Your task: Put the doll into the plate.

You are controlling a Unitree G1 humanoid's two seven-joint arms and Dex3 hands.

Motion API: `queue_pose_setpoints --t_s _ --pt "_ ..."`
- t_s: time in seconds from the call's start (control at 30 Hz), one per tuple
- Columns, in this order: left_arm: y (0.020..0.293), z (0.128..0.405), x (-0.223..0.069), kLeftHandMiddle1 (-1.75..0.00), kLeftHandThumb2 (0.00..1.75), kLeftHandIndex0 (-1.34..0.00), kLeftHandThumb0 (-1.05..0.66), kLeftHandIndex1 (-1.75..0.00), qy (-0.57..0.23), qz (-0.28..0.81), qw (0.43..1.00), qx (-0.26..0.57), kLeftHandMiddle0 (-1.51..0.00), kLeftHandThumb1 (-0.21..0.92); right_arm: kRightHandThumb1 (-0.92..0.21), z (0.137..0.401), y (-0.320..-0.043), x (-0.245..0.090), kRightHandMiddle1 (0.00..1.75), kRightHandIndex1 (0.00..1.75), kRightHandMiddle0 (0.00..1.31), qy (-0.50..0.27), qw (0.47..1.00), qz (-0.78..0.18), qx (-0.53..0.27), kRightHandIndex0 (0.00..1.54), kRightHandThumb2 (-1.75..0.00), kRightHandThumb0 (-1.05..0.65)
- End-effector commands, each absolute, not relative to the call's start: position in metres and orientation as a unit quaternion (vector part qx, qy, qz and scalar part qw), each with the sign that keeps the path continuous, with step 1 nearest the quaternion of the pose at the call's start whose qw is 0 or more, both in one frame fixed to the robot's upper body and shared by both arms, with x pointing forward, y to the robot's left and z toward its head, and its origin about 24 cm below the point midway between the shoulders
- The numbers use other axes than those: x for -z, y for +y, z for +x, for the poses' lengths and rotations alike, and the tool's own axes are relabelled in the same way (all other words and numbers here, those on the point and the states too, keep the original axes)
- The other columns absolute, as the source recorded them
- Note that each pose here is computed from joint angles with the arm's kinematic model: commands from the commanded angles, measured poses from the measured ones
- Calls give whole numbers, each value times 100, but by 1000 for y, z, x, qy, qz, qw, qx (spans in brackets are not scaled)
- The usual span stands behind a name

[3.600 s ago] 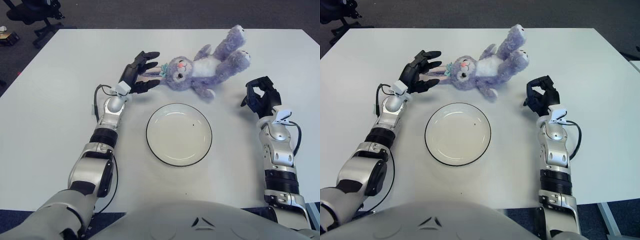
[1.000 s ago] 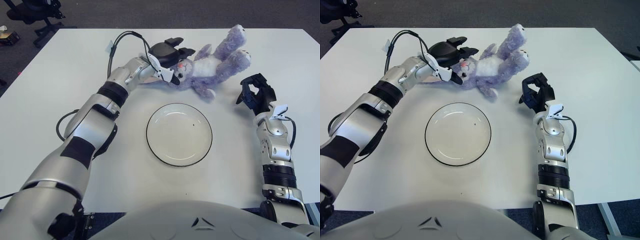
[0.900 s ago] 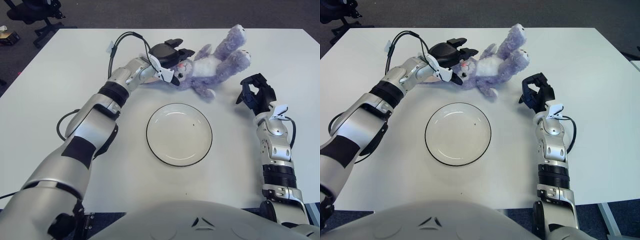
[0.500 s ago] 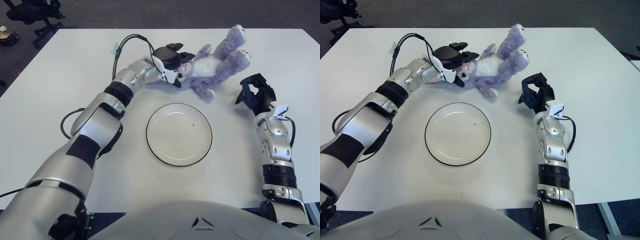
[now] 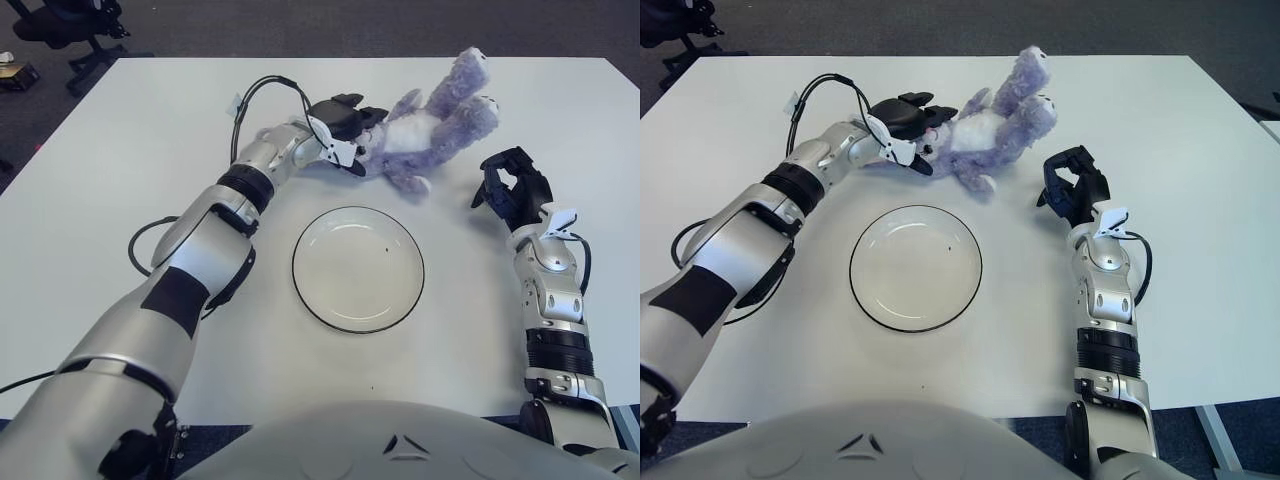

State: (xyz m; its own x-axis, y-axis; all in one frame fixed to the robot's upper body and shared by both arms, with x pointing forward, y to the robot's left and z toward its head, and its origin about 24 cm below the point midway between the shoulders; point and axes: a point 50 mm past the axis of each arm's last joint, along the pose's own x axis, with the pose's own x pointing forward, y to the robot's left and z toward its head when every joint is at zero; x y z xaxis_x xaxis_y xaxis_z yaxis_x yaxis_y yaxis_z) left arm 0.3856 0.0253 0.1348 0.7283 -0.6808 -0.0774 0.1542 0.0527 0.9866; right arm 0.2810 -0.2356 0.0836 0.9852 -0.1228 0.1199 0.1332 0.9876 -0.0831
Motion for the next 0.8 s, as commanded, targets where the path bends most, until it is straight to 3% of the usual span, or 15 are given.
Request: queue_pose_setpoints --t_s 0.0,0.27,0.5,0.53,0.6,0.7,0.77 --pt "21 384 -130 -1 31 -21 -97 0 -212 614 699 299 -15 92 -90 282 -237 -85 169 168 28 -61 995 -44 65 83 -48 -35" --pt "19 383 -125 -3 33 -21 -97 0 -213 599 713 296 -21 92 -90 282 -237 -86 169 169 28 -63 995 -44 65 83 -48 -35" --pt "17 382 -119 -13 21 -35 -75 -5 -195 584 731 294 -52 92 -90 281 -236 -87 169 169 28 -65 995 -44 66 83 -48 -35" --pt "17 382 -118 -23 19 -38 -71 -5 -192 582 734 293 -51 92 -90 281 -236 -87 169 170 28 -65 995 -44 67 83 -48 -35" --pt "15 381 -113 -59 12 -45 -60 -6 -184 577 741 292 -38 92 -90 281 -236 -88 169 170 28 -67 994 -45 69 83 -48 -35" --pt "15 380 -111 -82 9 -51 -54 -8 -178 571 746 291 -29 92 -90 281 -236 -88 169 170 28 -68 994 -46 72 83 -48 -35" --pt "14 380 -109 -88 8 -52 -52 -8 -175 571 747 292 -27 92 -90 281 -237 -89 169 170 27 -69 994 -47 75 83 -48 -35"
